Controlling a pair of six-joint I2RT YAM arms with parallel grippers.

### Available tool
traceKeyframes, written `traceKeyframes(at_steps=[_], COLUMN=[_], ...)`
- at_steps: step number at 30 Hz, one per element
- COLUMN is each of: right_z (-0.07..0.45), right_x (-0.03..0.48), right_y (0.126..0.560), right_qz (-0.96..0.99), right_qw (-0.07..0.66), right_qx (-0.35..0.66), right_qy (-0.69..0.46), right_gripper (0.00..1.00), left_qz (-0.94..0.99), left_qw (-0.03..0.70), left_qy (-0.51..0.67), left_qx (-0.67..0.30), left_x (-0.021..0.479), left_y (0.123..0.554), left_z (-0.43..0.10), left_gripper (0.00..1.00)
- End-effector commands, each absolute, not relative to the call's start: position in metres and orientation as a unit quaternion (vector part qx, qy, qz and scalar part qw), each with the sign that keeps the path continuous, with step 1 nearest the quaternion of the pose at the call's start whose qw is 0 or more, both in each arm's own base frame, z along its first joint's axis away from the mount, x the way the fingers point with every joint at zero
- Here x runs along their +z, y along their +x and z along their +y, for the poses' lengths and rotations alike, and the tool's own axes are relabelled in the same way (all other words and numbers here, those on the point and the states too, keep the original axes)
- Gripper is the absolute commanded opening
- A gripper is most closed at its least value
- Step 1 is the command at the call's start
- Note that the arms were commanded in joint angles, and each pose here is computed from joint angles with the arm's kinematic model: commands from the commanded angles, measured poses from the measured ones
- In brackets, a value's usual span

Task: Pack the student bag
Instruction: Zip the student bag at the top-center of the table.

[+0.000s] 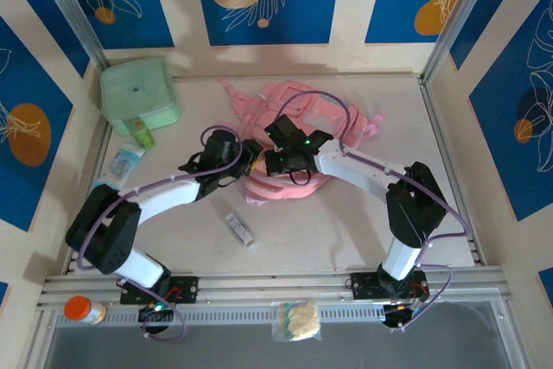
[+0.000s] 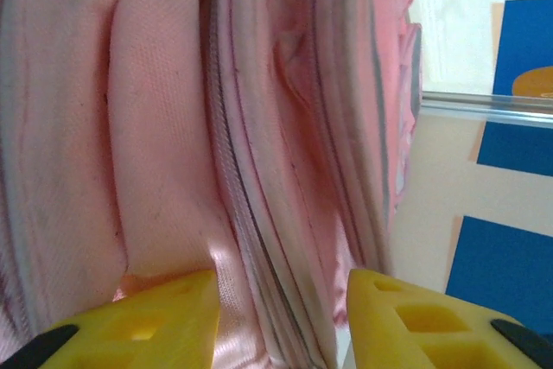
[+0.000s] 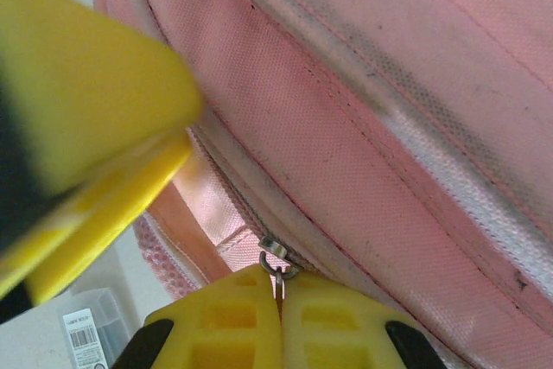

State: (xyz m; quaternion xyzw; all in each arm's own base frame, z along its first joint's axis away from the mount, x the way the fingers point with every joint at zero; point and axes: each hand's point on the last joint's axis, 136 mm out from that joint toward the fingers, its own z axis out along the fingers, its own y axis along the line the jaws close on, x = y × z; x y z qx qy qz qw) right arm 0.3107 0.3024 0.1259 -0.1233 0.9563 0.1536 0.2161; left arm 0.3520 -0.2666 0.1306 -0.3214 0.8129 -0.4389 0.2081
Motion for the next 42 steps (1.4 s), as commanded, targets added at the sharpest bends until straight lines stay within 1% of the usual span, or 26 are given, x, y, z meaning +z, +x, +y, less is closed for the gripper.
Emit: traceKeyframes(at_steps=[1, 3, 5, 9, 10, 12, 16, 20, 24, 29, 32, 37, 40, 41, 42], right_z=[0.301, 0.302, 0.304, 0.292, 0.286, 0.274, 0.237, 0.204, 0.173, 0.154, 0.15, 0.157, 0.199, 0.208, 0.21], right_x=[0.136, 0.137, 0.136, 0.133, 0.131, 0.127, 0.112, 0.101, 0.097, 0.106, 0.114, 0.121, 0.127, 0.129, 0.131], right_y=[0.31, 0.31, 0.309, 0.303, 0.3, 0.293, 0.276, 0.267, 0.274, 0.301, 0.31, 0.314, 0.306, 0.303, 0.303], right_qz=[0.953, 0.952, 0.952, 0.959, 0.961, 0.966, 0.975, 0.98, 0.982, 0.977, 0.975, 0.972, 0.959, 0.955, 0.952], right_qw=[0.231, 0.231, 0.232, 0.225, 0.222, 0.214, 0.2, 0.187, 0.187, 0.211, 0.219, 0.231, 0.243, 0.25, 0.259], right_qx=[0.154, 0.157, 0.154, 0.13, 0.121, 0.104, 0.051, 0.036, 0.0, -0.018, -0.02, -0.011, 0.047, 0.045, 0.029], right_qy=[-0.119, -0.121, -0.127, -0.115, -0.112, -0.106, -0.087, -0.062, -0.035, -0.009, -0.008, -0.038, -0.136, -0.156, -0.158], right_gripper=[0.0, 0.0, 0.0, 0.0, 0.0, 0.0, 0.0, 0.0, 0.0, 0.0, 0.0, 0.0, 0.0, 0.0, 0.0], left_qz=[0.811, 0.802, 0.794, 0.801, 0.805, 0.811, 0.81, 0.815, 0.814, 0.83, 0.834, 0.847, 0.851, 0.852, 0.85], left_qw=[0.21, 0.22, 0.224, 0.248, 0.259, 0.271, 0.299, 0.304, 0.293, 0.292, 0.293, 0.288, 0.283, 0.28, 0.278], left_qy=[-0.344, -0.348, -0.366, -0.366, -0.362, -0.359, -0.368, -0.373, -0.367, -0.347, -0.344, -0.317, -0.295, -0.29, -0.285], left_qx=[-0.425, -0.433, -0.431, -0.404, -0.392, -0.374, -0.346, -0.324, -0.34, -0.324, -0.316, -0.316, -0.33, -0.334, -0.345], left_x=[0.131, 0.127, 0.119, 0.118, 0.121, 0.126, 0.139, 0.145, 0.146, 0.145, 0.144, 0.148, 0.155, 0.156, 0.159], left_y=[0.36, 0.362, 0.365, 0.375, 0.377, 0.382, 0.396, 0.405, 0.418, 0.428, 0.431, 0.439, 0.446, 0.445, 0.444], left_z=[-0.277, -0.284, -0.283, -0.274, -0.269, -0.255, -0.211, -0.174, -0.158, -0.149, -0.14, -0.143, -0.151, -0.153, -0.156], left_gripper=[0.41, 0.36, 0.25, 0.07, 0.0, 0.0, 0.0, 0.0, 0.0, 0.0, 0.0, 0.0, 0.0, 0.02, 0.1])
